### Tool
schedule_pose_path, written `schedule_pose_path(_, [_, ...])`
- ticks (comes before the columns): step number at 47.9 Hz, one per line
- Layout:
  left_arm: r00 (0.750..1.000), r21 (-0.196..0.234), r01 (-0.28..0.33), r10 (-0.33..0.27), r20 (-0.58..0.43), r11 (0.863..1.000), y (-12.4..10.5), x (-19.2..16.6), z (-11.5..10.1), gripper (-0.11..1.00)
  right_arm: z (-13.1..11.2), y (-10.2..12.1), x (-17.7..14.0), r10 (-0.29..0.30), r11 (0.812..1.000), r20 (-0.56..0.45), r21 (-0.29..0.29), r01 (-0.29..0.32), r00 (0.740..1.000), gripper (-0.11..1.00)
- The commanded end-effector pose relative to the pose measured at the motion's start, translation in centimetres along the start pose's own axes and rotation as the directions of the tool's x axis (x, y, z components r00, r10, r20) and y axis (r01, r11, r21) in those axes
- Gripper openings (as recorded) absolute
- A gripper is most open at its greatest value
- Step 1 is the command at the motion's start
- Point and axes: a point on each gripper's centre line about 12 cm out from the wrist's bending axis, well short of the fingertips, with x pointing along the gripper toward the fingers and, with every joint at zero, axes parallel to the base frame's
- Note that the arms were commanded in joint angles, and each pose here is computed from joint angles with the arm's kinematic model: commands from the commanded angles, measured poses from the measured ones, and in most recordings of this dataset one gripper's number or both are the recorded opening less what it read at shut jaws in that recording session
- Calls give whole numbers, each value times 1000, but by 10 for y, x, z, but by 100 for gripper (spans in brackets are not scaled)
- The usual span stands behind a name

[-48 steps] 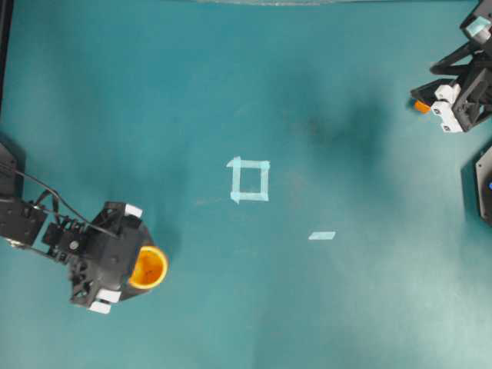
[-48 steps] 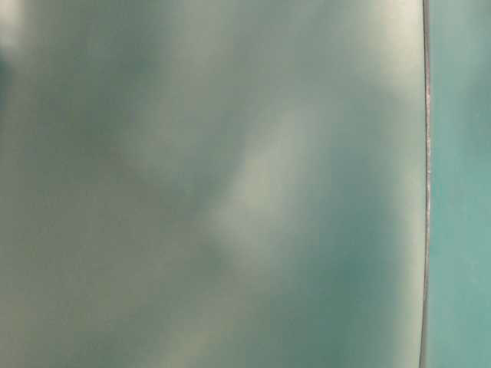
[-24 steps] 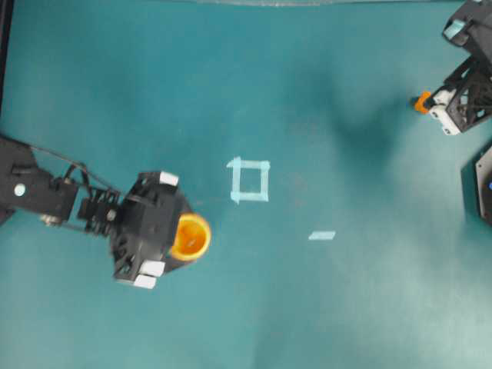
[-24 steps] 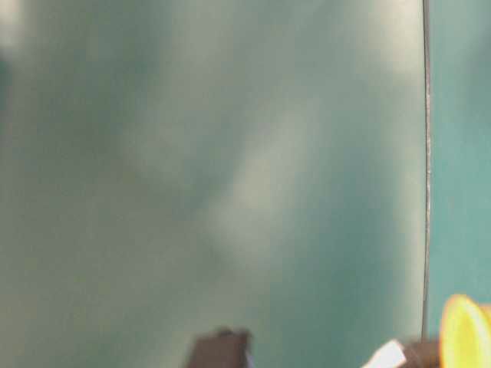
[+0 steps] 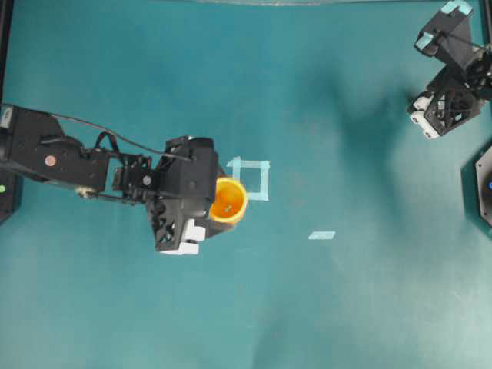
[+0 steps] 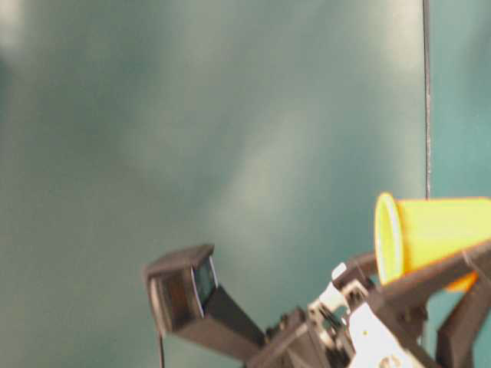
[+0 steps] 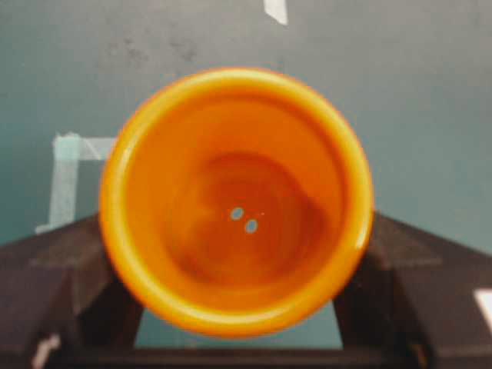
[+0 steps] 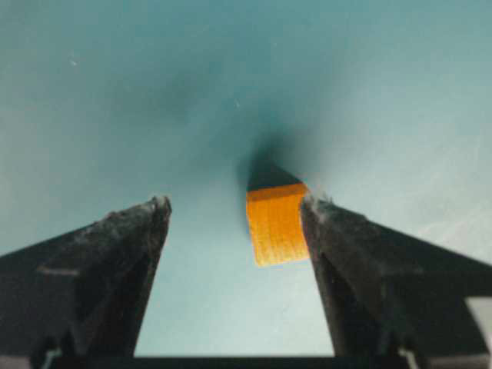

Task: Hold the block with right arm and the cup with left arm, then put the block into the cup.
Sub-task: 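Lift the cup with the left gripper and carry it toward center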

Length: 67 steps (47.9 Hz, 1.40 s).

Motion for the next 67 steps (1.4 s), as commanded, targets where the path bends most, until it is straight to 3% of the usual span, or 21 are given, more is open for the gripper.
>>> schedule_pose_path(1, [999, -6, -10, 10, 34, 1000, 5, -2, 17, 64, 3, -2, 0, -10, 1000, 16, -21, 11, 1000, 67])
schedule_pose_path(9, [1000, -7, -15, 15, 19, 1000, 7, 3, 27, 64, 1, -12, 1, -44, 999, 16, -30, 45, 999, 67])
schedule_pose_path(18, [1000, -7, -16, 16, 3, 1000, 7, 4, 30, 64, 1, -20, 2, -60, 998, 27, 0, 60, 998, 67])
schedule_pose_path(44, [1000, -15, -17, 17, -10, 1000, 7, 2, 33, 64, -15, -17, 11, -19, 1000, 85, 26, 17, 996, 66])
schedule_pose_path(53, [1000, -15, -17, 17, -9, 1000, 7, 2, 34, 64, -19, -16, 21, -15, 1000, 60, 25, 14, 998, 66])
schedule_pose_path(67, [1000, -15, -17, 17, -6, 1000, 7, 0, 35, 64, -9, -15, 30, -5, 999, 69, 38, 2, 998, 64])
